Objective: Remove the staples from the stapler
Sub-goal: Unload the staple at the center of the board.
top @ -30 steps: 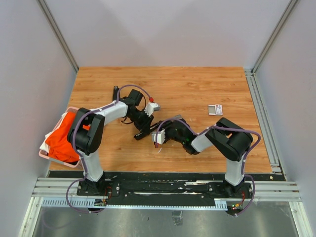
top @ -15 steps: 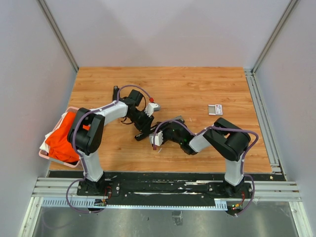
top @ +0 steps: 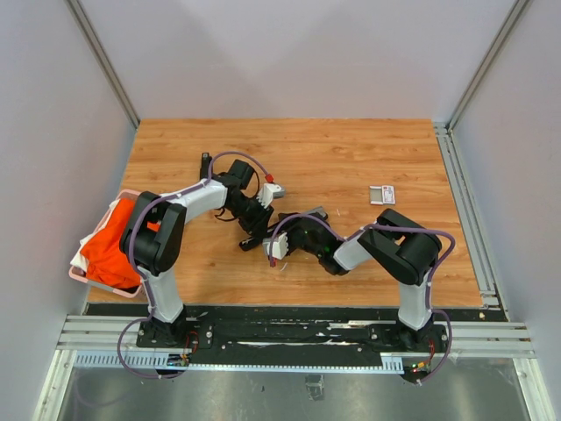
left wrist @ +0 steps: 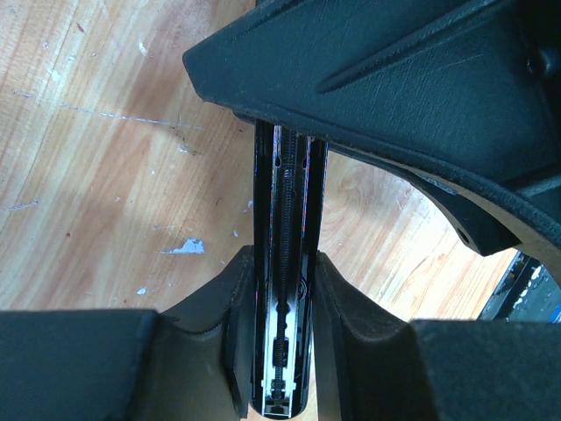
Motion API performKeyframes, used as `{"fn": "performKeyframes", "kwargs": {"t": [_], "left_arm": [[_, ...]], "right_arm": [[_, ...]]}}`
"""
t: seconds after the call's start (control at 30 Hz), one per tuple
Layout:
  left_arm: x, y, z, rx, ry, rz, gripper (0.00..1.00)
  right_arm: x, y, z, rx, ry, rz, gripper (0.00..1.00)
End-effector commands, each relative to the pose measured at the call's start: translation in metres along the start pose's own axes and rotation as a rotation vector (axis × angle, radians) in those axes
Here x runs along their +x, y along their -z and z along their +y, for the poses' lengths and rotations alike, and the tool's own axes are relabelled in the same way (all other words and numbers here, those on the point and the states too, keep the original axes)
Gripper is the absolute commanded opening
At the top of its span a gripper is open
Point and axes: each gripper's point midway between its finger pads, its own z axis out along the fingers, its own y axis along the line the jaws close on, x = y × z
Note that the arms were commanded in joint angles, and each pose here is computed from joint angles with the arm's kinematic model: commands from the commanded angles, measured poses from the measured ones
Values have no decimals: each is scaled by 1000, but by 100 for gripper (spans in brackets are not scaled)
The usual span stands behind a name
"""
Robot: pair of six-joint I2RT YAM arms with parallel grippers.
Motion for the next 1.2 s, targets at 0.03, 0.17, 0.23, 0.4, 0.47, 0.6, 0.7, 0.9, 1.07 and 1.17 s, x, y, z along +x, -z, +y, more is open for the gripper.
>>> {"fn": "performKeyframes", "kwargs": {"t": [0.03, 0.17, 0.23, 0.4, 0.47, 0.6, 0.7, 0.9, 1.07, 1.17], "left_arm": [[-12, 4, -10, 42, -31, -38, 0], [-13, 5, -10, 46, -34, -40, 0], [-12, 5, -11, 47, -35, -40, 0], [-12, 5, -12, 56, -35, -41, 0], [-12, 6, -13, 61, -37, -41, 0], [-13, 9, -15, 65, -45, -43, 0], [-14, 11, -16, 69, -49, -40, 1], [-19, 20, -13, 54, -46, -56, 19], [-28, 34, -7, 19, -45, -90, 55], [-34, 45, -2, -12, -46, -111, 72]], "right_arm": [[-2, -3, -15, 48, 3, -2, 48], [4, -2, -13, 42, 2, 9, 45], [5, -1, -13, 43, 1, 12, 45], [7, -3, -12, 28, -2, 15, 39], [9, -3, -11, 21, -3, 22, 35], [14, -3, -9, 5, 2, 38, 24], [15, -2, -9, -12, 23, 45, 15], [11, 3, -20, -30, 21, 53, 8], [5, 12, -31, -42, 29, 51, 6], [2, 17, -31, -72, 29, 48, 5]]}}
